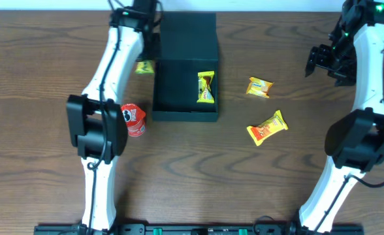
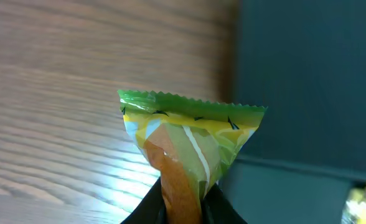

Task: Pack container
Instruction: 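Place the Pandan packet into the box and release with left gripper, then retract the left arm and grasp a Julie's Lemond packet with right gripper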

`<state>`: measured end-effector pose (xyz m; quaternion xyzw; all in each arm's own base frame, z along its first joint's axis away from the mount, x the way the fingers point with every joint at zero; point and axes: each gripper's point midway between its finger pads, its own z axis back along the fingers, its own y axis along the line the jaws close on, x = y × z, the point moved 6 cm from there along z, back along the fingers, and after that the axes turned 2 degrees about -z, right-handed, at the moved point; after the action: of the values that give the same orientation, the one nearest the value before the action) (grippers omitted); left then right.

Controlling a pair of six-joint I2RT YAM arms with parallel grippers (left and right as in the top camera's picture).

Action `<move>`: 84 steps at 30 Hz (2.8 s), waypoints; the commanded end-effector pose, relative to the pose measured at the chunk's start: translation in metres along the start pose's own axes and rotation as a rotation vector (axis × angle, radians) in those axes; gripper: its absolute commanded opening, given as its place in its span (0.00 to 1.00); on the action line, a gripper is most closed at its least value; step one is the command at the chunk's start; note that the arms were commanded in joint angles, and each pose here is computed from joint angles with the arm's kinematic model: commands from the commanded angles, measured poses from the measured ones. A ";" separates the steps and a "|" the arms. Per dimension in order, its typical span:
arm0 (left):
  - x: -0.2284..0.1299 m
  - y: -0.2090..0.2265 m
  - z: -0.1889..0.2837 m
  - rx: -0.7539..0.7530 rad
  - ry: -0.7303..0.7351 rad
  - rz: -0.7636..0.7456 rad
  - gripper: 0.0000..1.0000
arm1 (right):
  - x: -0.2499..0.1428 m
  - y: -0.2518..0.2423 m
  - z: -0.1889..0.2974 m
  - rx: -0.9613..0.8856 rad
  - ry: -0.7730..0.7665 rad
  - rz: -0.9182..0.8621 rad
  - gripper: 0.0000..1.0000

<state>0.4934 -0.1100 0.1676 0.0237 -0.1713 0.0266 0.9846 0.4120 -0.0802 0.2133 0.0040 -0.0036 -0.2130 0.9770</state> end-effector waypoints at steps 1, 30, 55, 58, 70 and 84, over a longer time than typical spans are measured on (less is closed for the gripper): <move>-0.003 -0.023 0.006 -0.002 -0.004 -0.073 0.16 | 0.002 -0.007 -0.001 0.000 0.000 -0.002 0.83; -0.081 -0.117 -0.043 -0.098 0.100 -0.180 0.16 | 0.001 -0.009 -0.001 0.023 0.016 0.005 0.83; -0.080 -0.117 -0.047 -0.107 0.048 -0.054 0.33 | 0.003 0.010 -0.001 0.100 -0.007 0.144 0.75; -0.073 -0.112 -0.028 -0.097 0.006 -0.049 0.35 | 0.001 0.016 -0.001 0.098 -0.007 0.166 0.75; -0.061 -0.082 0.074 -0.071 -0.133 -0.023 0.42 | 0.000 0.057 -0.003 0.110 -0.059 0.241 0.76; -0.079 0.054 0.143 0.294 -0.098 0.234 0.56 | -0.020 0.158 -0.068 0.077 -0.169 0.181 0.77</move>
<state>0.3629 -0.1014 0.2762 0.1173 -0.2132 0.0971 0.9651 0.4607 0.0696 0.1543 0.0369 -0.0931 -0.1085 0.9890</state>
